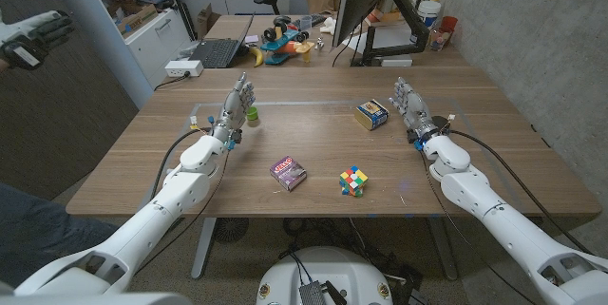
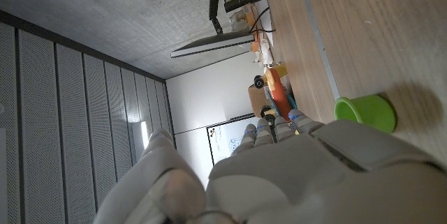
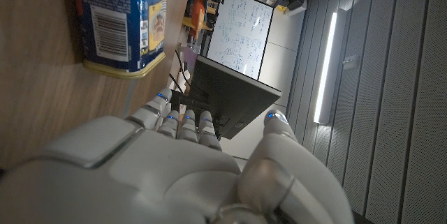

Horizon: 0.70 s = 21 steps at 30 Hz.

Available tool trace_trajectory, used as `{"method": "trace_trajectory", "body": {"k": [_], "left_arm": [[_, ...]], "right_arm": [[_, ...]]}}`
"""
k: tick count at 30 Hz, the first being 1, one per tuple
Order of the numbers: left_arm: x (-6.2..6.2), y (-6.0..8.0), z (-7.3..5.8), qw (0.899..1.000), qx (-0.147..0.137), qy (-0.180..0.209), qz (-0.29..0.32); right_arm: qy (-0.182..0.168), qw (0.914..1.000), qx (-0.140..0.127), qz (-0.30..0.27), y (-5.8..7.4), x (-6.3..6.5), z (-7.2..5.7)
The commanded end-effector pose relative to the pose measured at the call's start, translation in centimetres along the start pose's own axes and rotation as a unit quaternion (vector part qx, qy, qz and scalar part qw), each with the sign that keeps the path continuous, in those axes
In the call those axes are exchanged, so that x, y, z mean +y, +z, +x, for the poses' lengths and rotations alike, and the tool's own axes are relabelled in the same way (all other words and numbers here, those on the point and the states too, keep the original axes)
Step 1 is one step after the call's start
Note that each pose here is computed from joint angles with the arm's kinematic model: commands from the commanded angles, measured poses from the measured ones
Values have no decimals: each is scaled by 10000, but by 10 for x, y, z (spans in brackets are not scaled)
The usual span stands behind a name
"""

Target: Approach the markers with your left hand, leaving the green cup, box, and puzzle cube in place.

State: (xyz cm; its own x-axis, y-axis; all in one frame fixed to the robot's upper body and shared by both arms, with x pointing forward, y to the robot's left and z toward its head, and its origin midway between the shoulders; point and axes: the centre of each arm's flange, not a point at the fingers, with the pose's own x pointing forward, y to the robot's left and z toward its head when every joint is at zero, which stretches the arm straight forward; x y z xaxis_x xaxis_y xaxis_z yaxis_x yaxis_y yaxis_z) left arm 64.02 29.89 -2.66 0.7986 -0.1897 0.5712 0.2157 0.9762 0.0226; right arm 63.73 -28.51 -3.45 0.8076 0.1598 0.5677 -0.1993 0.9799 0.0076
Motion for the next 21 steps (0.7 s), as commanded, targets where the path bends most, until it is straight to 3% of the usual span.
{"method": "trace_trajectory", "body": {"k": [1, 21], "left_arm": [[5, 11, -18, 10000, -93, -19, 28], [5, 21, -17, 9996, -141, -91, 237]], "right_arm": [[-81, 9999, -58, 87, 4, 11, -19], [-82, 9997, -208, 46, 7, 16, -22]]}}
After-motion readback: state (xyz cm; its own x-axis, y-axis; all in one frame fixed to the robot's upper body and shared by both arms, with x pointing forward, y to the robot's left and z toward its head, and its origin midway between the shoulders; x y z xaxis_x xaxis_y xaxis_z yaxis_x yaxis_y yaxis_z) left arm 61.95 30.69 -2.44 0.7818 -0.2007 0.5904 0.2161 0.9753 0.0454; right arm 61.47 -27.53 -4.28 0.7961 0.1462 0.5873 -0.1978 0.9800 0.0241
